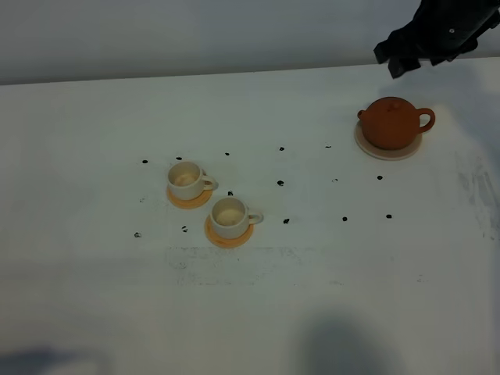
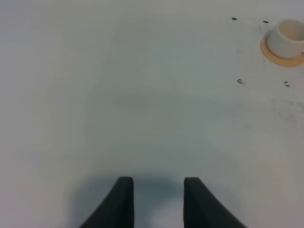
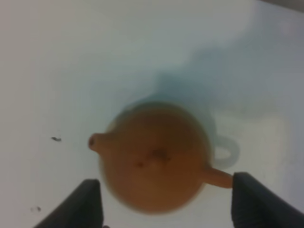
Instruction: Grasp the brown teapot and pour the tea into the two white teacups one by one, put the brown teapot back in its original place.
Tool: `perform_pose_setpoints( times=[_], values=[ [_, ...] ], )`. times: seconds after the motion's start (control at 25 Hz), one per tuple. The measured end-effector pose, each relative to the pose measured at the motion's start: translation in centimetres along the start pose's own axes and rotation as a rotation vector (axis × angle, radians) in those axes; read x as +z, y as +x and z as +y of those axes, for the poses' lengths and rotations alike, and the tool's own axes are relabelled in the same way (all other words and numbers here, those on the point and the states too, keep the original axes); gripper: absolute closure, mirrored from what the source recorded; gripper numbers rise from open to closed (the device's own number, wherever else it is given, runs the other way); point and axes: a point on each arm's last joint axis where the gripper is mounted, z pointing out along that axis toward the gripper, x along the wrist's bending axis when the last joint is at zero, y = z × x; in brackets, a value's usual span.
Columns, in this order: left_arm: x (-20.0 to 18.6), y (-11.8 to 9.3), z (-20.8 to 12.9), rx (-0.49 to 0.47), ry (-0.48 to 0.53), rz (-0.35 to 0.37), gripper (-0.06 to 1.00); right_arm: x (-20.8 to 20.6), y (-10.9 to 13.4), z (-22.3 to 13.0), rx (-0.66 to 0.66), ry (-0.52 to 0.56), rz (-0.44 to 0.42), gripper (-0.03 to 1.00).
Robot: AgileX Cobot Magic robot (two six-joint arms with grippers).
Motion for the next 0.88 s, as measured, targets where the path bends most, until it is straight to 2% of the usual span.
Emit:
perform_pose_setpoints(
  times=[0.24,0.32,0.48,0.88],
  values=[
    [0.0,0.0,0.0,0.001,0.000,0.003,0.69,3.1,-0.2,-0.4,0.003,0.040,-0.001,0.41],
    [0.0,-0.1,0.0,-0.020,0.000,0.027,0.69,3.6,-0.2,-0.5,0.003,0.048,0.000,0.41],
    [-0.1,-0.1,-0.1,-0.068,-0.002,0.087,0.69,3.7,-0.5,-0.4,0.009,0.030,-0.005,0.41],
    [-0.1,-0.2,-0.1,-0.072,-0.003,0.089,0.69,3.7,-0.6,-0.6,0.038,0.050,-0.007,0.41]
  ],
)
